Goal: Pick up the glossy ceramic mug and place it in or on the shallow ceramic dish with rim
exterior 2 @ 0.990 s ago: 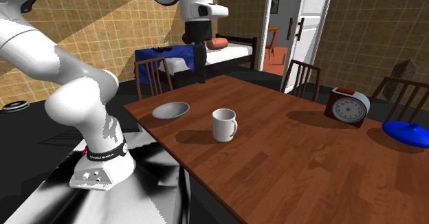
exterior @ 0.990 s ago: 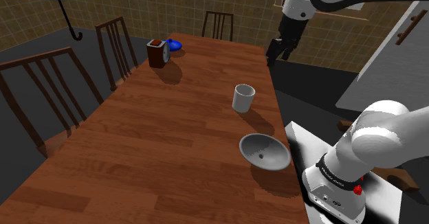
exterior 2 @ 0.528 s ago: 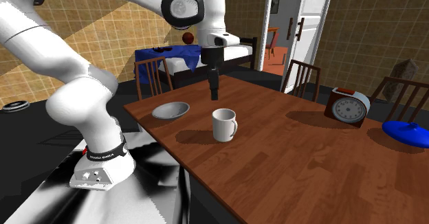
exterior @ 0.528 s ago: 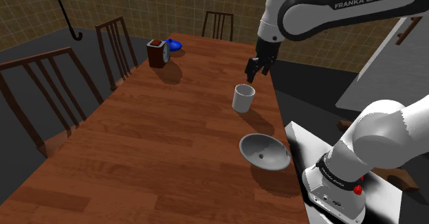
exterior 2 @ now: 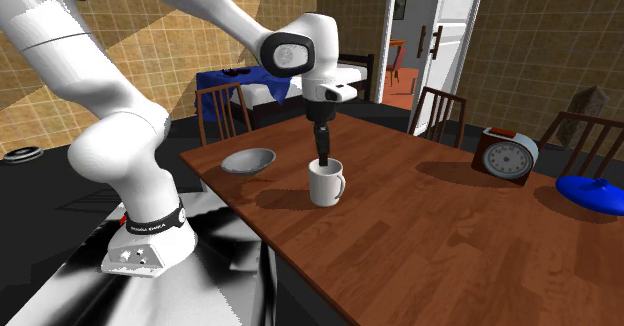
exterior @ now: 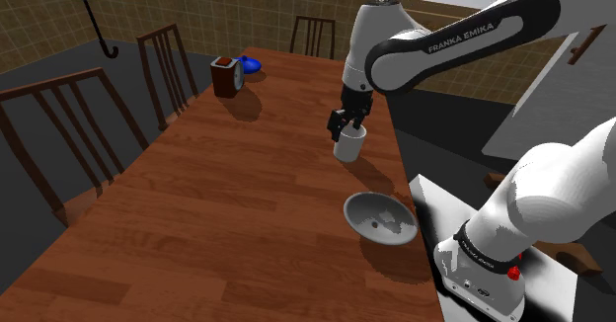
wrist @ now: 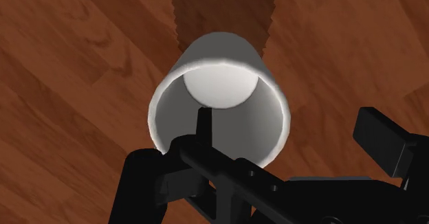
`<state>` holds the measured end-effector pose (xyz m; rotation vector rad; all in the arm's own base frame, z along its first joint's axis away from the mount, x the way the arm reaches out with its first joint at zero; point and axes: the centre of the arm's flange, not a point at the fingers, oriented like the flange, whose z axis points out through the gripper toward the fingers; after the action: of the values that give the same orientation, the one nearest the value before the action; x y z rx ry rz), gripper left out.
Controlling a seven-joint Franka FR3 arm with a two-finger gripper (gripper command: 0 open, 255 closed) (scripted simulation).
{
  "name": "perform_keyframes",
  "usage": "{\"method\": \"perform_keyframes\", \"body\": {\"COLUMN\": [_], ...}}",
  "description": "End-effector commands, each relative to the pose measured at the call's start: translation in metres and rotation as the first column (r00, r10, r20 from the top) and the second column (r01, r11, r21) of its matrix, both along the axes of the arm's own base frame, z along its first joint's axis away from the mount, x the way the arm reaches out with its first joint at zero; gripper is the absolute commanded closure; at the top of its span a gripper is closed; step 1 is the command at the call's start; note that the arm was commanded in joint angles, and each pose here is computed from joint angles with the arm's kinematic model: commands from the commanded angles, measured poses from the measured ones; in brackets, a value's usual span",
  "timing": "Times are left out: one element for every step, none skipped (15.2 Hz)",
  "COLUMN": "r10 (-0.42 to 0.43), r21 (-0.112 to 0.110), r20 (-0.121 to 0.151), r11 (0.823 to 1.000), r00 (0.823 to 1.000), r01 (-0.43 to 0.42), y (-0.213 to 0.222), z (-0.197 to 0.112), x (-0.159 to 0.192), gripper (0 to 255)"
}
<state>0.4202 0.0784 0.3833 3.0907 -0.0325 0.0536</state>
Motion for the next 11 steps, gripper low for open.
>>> {"method": "perform_keyframes", "body": {"r10": [0.000,0.000,0.000,0.000,0.000,0.000,0.000,0.000,0.000,0.000,0.000], "r21": [0.001,0.001,0.001,0.001,0.001,0.001,0.001,0.001,0.001,0.001,0.001], "r20": [0.001,0.001,0.001,0.001,0.001,0.001,0.001,0.001,0.001,0.001,0.001], "r11": [1.000,1.000,1.000,1.000,1.000,1.000,1.000,1.000,1.000,1.000,1.000], "r00": [1.000,1.000,1.000,1.000,1.000,1.000,1.000,1.000,1.000,1.000,1.000], "r01": [0.000,0.000,0.000,0.000,0.000,0.000,0.000,0.000,0.000,0.000,0.000], "y": [0.001,0.000,0.000,0.000,0.000,-0.001,-0.001,-0.001,-0.001,-0.001,-0.001], "z": [-0.011,-0.016,-0.021,-0.026,-0.032,-0.035,-0.035,-0.035,-0.035,-0.035,-0.035], "x": [0.003,0.003,0.003,0.003,0.004,0.004,0.004,0.004,0.004,0.004,0.004], "gripper": [0,0,0,0,0,0,0,0,0,0,0]}}
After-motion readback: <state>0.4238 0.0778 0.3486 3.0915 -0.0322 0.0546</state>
